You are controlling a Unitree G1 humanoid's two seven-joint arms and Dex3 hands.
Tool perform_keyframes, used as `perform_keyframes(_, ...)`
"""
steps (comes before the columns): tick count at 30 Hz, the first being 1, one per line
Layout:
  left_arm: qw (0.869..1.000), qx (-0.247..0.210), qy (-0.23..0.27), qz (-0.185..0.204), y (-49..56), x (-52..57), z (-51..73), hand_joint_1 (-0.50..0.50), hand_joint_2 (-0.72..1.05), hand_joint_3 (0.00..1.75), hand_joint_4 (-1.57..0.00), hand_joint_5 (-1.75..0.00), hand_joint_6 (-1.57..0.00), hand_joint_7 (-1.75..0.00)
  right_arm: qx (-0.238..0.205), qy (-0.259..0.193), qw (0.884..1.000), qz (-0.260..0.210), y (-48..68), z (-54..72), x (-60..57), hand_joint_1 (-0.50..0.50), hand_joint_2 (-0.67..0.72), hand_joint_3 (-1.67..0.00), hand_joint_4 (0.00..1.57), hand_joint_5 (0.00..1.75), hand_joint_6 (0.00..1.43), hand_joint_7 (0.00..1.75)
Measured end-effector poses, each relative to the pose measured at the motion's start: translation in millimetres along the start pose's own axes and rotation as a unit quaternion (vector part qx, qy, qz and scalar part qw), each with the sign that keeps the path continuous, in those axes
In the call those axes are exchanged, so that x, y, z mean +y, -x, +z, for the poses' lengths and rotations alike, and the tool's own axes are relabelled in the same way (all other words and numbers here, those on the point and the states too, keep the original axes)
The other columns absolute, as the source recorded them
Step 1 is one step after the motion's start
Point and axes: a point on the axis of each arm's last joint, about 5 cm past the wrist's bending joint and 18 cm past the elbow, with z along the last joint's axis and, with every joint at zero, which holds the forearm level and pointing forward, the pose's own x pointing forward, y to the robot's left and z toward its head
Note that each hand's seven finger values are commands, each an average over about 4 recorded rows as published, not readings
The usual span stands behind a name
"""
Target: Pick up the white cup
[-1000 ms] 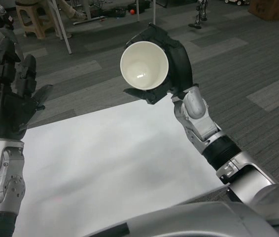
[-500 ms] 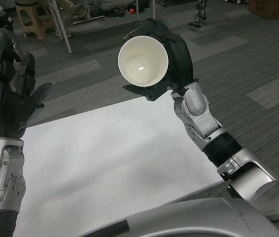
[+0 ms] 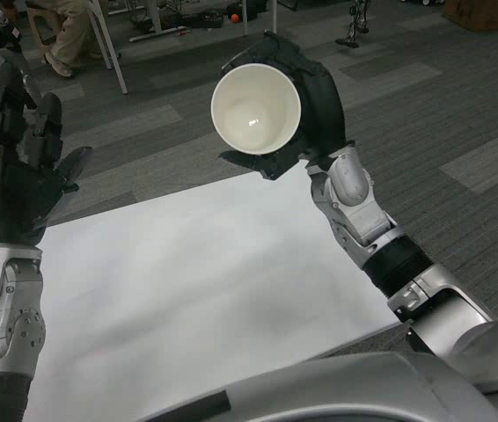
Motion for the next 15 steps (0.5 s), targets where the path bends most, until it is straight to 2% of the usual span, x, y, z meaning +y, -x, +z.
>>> perform_keyframes(4,1.000,0.000,0.000,0.000,0.0,0.0,0.0,-0.50,1.05,0.04,0.00,-0.10,0.00,-0.07,0.002,0.001,1.000,0.000,1.4,0.0,-0.4,-0.08,-0.22,-1.11,0.86,1.65,1.33,0.98)
perform_keyframes(15,1.000,0.000,0.000,0.000,0.0,0.0,0.0,-0.50,1.05,0.09,0.00,-0.10,0.00,-0.07,0.001,0.001,1.000,0.001,2.4,1.2,-0.9,-0.08,-0.22,-1.11,0.84,1.65,1.32,0.98)
